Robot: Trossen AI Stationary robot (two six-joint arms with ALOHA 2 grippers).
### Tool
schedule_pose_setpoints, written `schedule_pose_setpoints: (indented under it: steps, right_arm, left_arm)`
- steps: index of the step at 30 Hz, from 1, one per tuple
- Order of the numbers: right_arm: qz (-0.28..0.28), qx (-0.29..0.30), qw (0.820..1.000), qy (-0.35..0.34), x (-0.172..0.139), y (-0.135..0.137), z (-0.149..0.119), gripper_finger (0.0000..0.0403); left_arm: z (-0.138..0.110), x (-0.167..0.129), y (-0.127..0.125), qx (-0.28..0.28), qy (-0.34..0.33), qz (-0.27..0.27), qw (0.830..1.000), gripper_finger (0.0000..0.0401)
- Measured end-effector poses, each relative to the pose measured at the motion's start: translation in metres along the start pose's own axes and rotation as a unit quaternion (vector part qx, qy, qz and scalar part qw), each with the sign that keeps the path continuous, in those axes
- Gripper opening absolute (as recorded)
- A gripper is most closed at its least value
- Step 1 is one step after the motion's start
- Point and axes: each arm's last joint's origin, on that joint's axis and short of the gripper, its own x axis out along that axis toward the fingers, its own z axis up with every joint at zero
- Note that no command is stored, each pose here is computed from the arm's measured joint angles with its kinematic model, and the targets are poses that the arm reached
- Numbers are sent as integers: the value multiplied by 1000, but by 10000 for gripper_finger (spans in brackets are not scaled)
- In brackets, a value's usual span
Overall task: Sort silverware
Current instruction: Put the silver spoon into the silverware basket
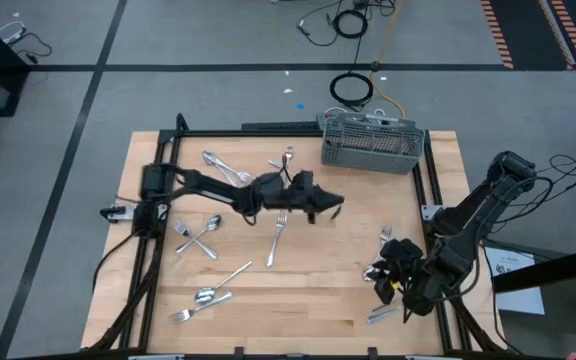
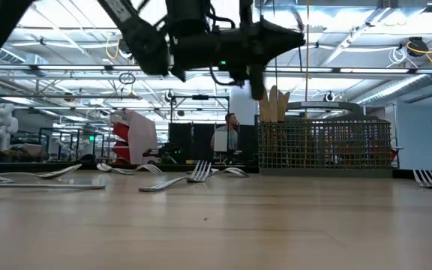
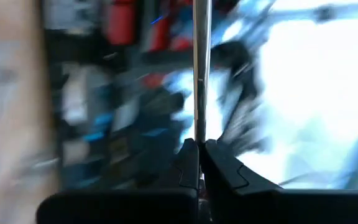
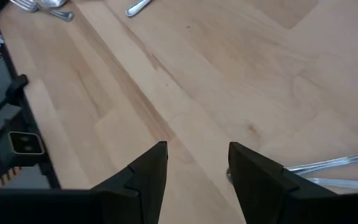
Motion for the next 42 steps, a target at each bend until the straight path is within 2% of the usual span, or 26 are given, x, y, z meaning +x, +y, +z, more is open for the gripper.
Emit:
schedule_pose_setpoints:
  steps: [2,4,7,11,13,17,21,24,28,33,38,42]
  right_arm:
    - [6,8,1000,1,-1,1,-2,161]
    - [8,13,1000,-2,-2,1,-2,161]
    - [9,21,1000,-4,-2,1,-2,161]
    - [12,24,1000,-4,-2,2,-2,161]
    - [13,28,1000,-4,-2,2,-2,161]
    - [12,36,999,-4,-2,2,-2,161]
    - [17,39,999,-4,-2,3,-2,161]
    - [18,40,999,-4,-2,3,-2,161]
    - [17,37,999,-7,-2,3,-2,161]
    - [13,25,999,-33,-2,2,-1,161]
    - [1,18,999,-37,0,0,1,161]
    - [1,17,999,-37,-1,0,1,161]
  left_arm:
    - [2,7,6,-52,-39,-54,996,10]
    - [5,15,7,-74,-68,-91,991,10]
    - [11,31,4,-81,-93,-107,987,10]
    - [18,54,-16,-105,-112,-125,980,10]
    - [27,64,-24,-132,-129,-117,976,10]
    - [44,77,-37,-188,-166,-69,966,11]
    - [66,78,-50,-193,-196,-51,960,23]
    - [88,74,-55,-195,-219,-51,955,17]
    - [100,70,-57,-209,-237,-56,947,10]
    - [101,70,-60,-208,-220,-62,951,10]
    - [90,74,-62,-182,-138,-47,972,10]
    - [86,74,-68,-137,-75,-58,986,10]
